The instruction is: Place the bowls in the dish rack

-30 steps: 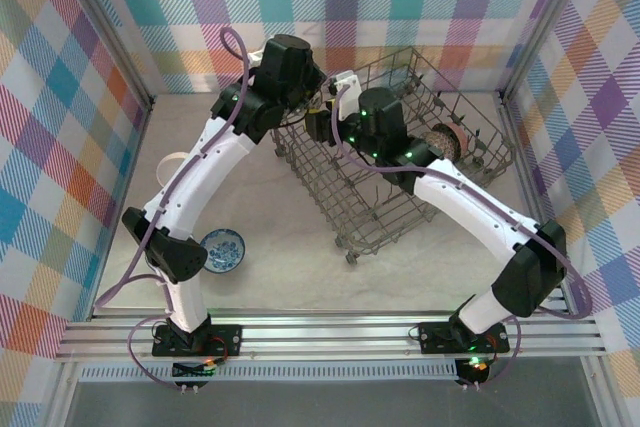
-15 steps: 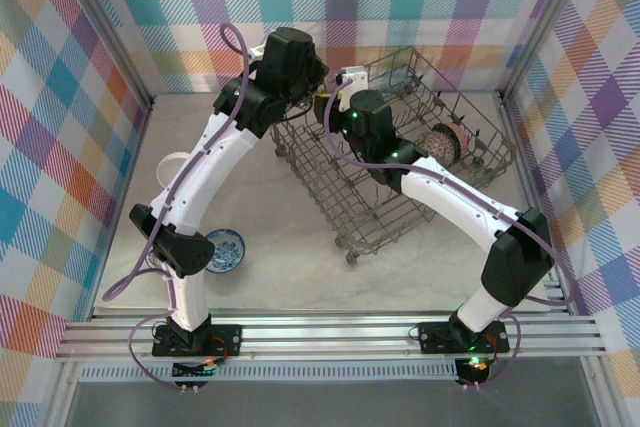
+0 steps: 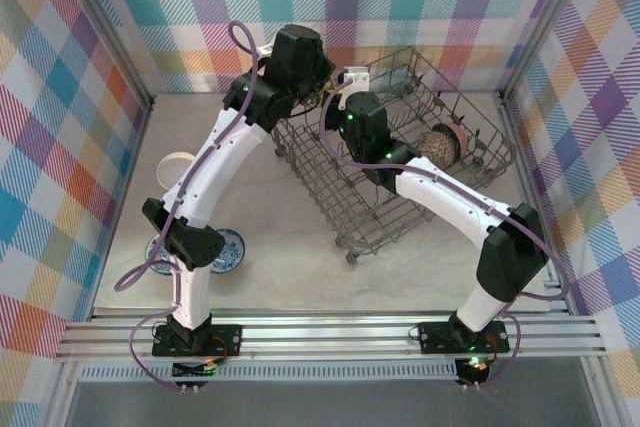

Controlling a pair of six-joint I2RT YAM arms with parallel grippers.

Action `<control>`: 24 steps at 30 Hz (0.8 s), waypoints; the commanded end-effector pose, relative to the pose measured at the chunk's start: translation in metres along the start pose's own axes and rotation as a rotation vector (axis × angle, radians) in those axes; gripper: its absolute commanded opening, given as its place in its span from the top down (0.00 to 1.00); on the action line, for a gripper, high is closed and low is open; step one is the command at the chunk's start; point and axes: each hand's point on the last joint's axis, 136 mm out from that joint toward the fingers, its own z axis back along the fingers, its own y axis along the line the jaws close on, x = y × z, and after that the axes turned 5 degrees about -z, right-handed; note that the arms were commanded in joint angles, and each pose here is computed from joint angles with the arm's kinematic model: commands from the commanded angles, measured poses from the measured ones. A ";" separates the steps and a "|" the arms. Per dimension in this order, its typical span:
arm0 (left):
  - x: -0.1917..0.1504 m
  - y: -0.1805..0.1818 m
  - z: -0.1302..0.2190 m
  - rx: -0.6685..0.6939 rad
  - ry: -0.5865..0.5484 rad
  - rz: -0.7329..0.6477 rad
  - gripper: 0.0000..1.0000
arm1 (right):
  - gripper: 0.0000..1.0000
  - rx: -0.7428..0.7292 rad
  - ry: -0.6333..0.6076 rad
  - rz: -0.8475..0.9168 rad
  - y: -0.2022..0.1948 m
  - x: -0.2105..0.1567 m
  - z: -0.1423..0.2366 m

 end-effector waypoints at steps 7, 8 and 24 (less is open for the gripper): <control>-0.003 -0.017 0.011 -0.059 0.032 -0.020 0.80 | 1.00 -0.028 -0.091 -0.012 -0.007 0.025 0.014; -0.005 -0.018 0.011 -0.065 0.038 -0.022 0.78 | 1.00 -0.033 -0.091 -0.012 -0.009 0.024 0.015; -0.014 -0.050 0.017 -0.194 0.088 -0.128 0.36 | 1.00 -0.224 0.102 -0.043 -0.071 0.016 0.031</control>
